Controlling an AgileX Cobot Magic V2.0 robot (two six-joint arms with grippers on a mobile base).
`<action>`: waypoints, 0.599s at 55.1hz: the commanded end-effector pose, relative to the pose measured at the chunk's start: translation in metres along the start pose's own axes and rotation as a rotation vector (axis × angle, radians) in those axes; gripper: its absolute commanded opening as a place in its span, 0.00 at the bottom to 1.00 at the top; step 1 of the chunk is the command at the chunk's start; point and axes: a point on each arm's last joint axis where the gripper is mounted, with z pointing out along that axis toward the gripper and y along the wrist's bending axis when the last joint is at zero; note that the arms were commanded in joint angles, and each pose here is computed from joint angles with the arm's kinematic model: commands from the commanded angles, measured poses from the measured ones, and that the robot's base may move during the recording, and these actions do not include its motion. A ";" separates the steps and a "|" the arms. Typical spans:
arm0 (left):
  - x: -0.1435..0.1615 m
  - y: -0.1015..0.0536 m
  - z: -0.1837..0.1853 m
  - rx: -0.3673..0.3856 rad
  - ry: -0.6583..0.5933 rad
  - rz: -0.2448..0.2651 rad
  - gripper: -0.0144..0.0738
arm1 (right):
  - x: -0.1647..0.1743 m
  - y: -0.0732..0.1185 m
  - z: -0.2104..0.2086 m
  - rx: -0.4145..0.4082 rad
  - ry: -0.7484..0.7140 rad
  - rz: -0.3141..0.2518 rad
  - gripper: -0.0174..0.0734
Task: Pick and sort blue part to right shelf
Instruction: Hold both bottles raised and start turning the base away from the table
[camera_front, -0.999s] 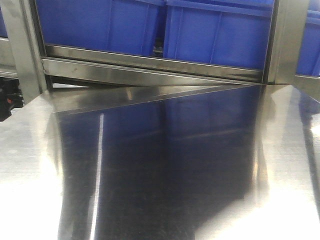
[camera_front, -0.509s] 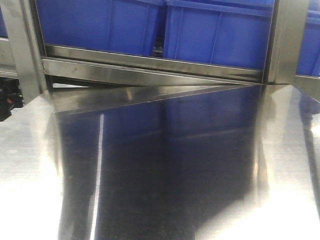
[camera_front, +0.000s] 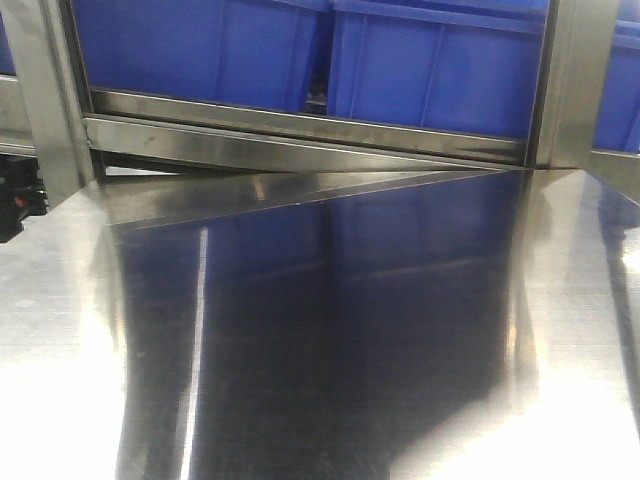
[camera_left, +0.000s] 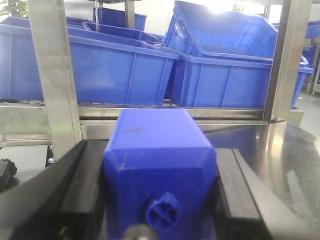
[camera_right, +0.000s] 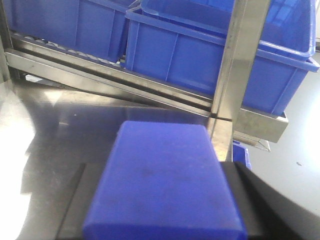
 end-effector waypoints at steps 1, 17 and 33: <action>-0.016 -0.003 -0.001 0.031 -0.096 -0.006 0.51 | -0.016 -0.001 -0.002 0.013 -0.112 -0.011 0.40; -0.016 -0.003 -0.001 0.031 -0.096 -0.006 0.51 | -0.016 -0.001 -0.002 0.013 -0.112 -0.011 0.40; -0.016 -0.003 -0.001 0.031 -0.096 -0.006 0.51 | -0.016 -0.001 -0.002 0.013 -0.112 -0.011 0.40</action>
